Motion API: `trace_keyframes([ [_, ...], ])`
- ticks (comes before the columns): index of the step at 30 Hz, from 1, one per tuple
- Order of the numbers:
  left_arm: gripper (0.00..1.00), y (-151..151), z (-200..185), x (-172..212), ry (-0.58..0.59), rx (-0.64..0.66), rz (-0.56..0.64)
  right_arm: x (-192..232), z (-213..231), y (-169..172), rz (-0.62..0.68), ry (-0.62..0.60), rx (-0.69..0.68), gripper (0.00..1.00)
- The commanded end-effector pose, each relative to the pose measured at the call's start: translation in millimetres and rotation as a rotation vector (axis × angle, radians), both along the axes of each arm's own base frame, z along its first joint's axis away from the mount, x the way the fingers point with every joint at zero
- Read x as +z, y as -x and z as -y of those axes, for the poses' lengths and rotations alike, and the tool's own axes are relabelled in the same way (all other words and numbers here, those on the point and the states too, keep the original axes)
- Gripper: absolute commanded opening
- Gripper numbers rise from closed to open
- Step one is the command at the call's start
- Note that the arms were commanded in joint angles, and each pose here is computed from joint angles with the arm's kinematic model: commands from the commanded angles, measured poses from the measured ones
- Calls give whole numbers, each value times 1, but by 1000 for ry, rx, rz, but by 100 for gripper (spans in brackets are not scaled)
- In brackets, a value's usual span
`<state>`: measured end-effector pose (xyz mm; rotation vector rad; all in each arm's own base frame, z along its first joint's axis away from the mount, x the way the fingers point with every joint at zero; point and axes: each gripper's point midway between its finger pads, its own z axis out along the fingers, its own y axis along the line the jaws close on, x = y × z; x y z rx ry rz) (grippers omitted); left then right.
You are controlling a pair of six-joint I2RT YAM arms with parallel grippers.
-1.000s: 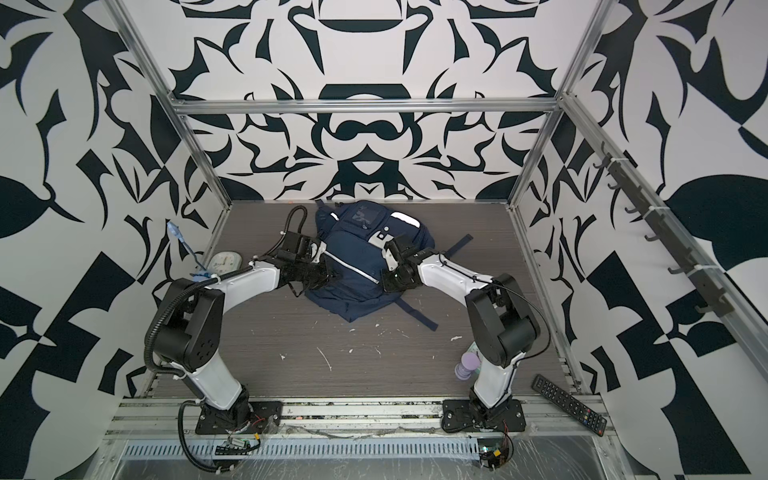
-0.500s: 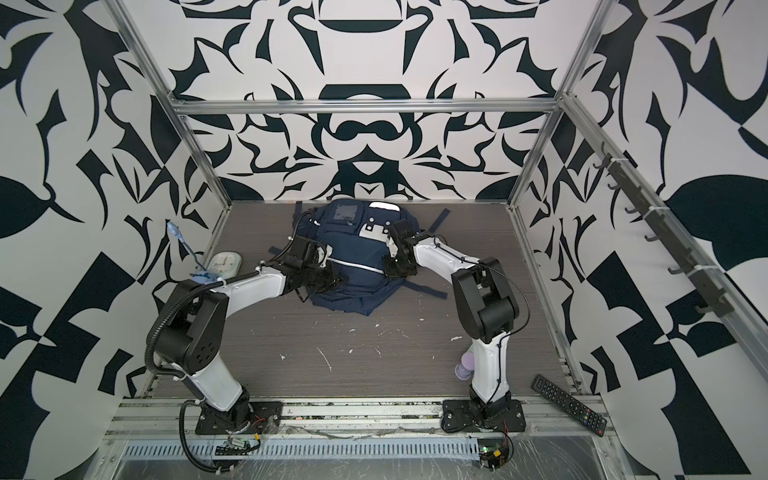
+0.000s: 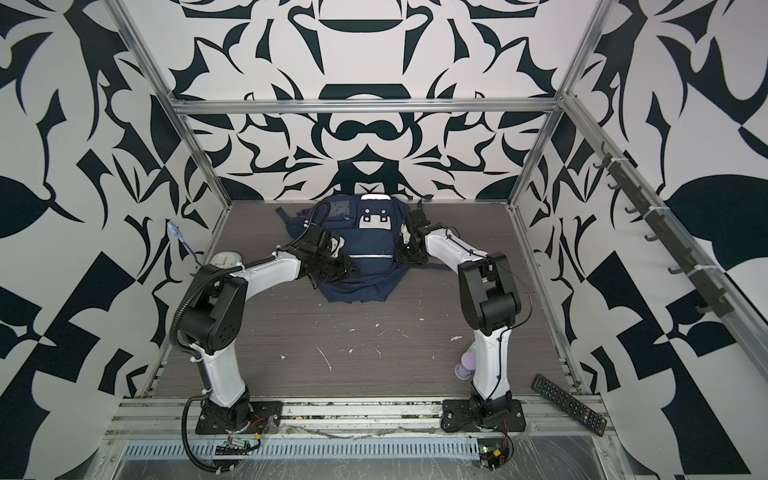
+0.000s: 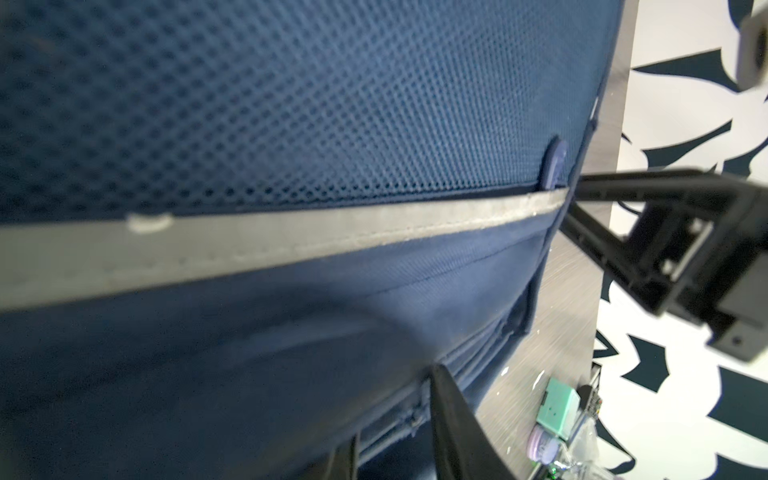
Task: Pack the student bag
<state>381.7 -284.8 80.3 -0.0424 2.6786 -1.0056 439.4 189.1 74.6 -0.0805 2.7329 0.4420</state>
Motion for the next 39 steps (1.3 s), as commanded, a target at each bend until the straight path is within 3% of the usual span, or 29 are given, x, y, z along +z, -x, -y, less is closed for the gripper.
trace_keyframes([
  [1, 40, -7, -10, -8, -62, 14, 5, 27, 14, 14, 50, 25, -17, 47],
  [8, 72, 10, -8, 24, -11, -50, 47, 55, 29, 47, 166, 12, -14, 67],
  [11, 78, 22, -13, 46, -10, -84, 95, 71, 43, 58, 232, 40, -38, 80],
  [13, 81, 29, -18, 59, -12, -98, 133, 77, 54, 65, 269, 58, -71, 99],
  [17, 100, 37, -32, 76, -63, -104, 198, 77, 70, 79, 288, 79, -114, 100],
  [21, 99, 41, -57, 82, -135, -59, 262, 77, 87, 89, 329, 82, -173, 100],
  [28, 99, 54, -102, 93, -195, 64, 385, 99, 131, 105, 536, 150, -360, 100],
  [35, 99, 53, -152, 99, -345, 230, 495, 96, 144, 114, 677, 182, -363, 100],
  [39, 99, 45, -169, 87, -445, 244, 515, 98, 143, 118, 774, 142, -362, 99],
])
